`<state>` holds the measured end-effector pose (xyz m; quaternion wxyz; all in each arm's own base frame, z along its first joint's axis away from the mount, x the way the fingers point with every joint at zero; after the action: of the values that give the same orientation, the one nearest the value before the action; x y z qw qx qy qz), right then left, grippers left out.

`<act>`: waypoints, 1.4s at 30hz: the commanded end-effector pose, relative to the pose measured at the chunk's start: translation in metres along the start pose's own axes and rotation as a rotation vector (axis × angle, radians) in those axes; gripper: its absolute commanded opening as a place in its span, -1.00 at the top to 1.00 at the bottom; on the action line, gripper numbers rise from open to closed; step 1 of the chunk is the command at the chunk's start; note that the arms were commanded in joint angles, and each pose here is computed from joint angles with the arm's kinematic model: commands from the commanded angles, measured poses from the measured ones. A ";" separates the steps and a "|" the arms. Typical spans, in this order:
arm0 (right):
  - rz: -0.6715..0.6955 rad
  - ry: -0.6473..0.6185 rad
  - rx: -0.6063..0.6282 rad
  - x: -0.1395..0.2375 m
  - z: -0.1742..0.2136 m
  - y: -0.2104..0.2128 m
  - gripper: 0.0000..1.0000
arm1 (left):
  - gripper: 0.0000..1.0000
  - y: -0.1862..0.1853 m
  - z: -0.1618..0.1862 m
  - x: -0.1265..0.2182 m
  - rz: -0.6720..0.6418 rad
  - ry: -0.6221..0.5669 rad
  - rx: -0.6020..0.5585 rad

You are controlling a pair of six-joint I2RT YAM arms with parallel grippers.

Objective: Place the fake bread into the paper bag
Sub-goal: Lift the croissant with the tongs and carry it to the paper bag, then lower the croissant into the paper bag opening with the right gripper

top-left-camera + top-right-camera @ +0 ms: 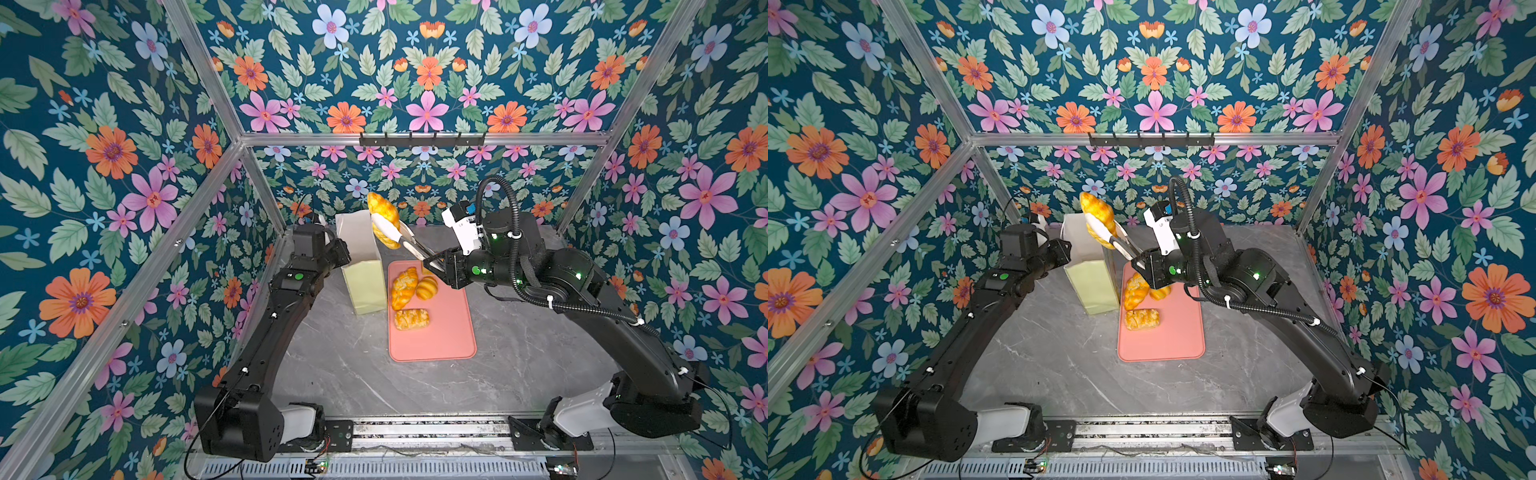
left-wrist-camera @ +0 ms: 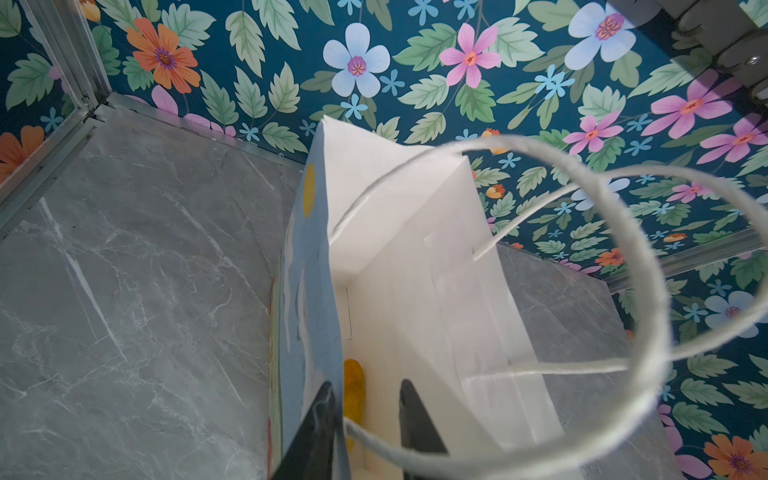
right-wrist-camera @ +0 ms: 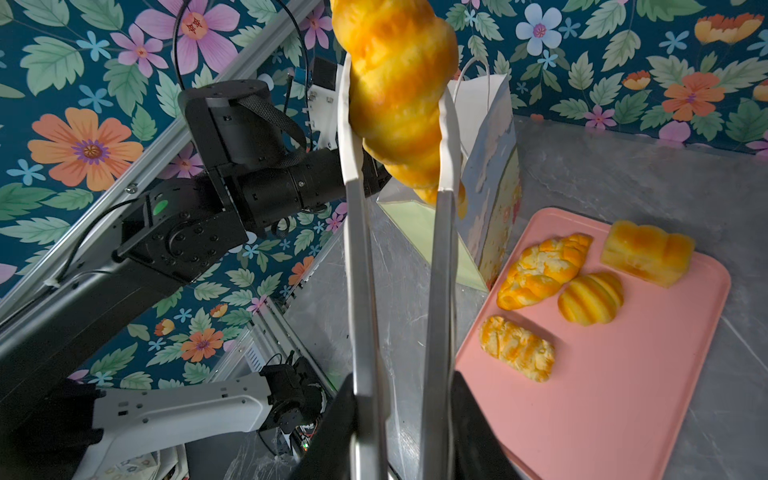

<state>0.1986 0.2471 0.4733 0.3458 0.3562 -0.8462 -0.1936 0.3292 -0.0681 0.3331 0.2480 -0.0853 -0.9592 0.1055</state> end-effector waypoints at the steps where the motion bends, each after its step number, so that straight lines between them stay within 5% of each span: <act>1: -0.066 -0.068 -0.012 -0.004 -0.012 0.010 0.62 | 0.56 -0.002 -0.005 0.000 0.017 -0.036 -0.001; 16: -0.076 -0.032 -0.083 -0.058 -0.022 0.015 0.64 | 0.85 -0.003 -0.002 0.001 0.052 -0.046 0.034; 42: 0.130 -0.018 -0.097 -0.133 -0.007 0.002 0.68 | 0.86 -0.006 -0.005 0.005 0.075 -0.068 0.064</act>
<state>0.2670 0.3438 0.4144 0.3819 0.2895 -0.8535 -0.2048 0.3250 -0.0714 0.3362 0.2272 -0.1066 -0.9574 0.1431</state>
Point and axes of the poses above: each gripper's point midway between its finger pads, its own x axis back along the fingers, its own y axis along the line the jaws close on, z = x × y, the point moved 9 cm from there along x, back along the fingers, and after that the axes turned 12 degrees about -x, right-handed, at the moved point
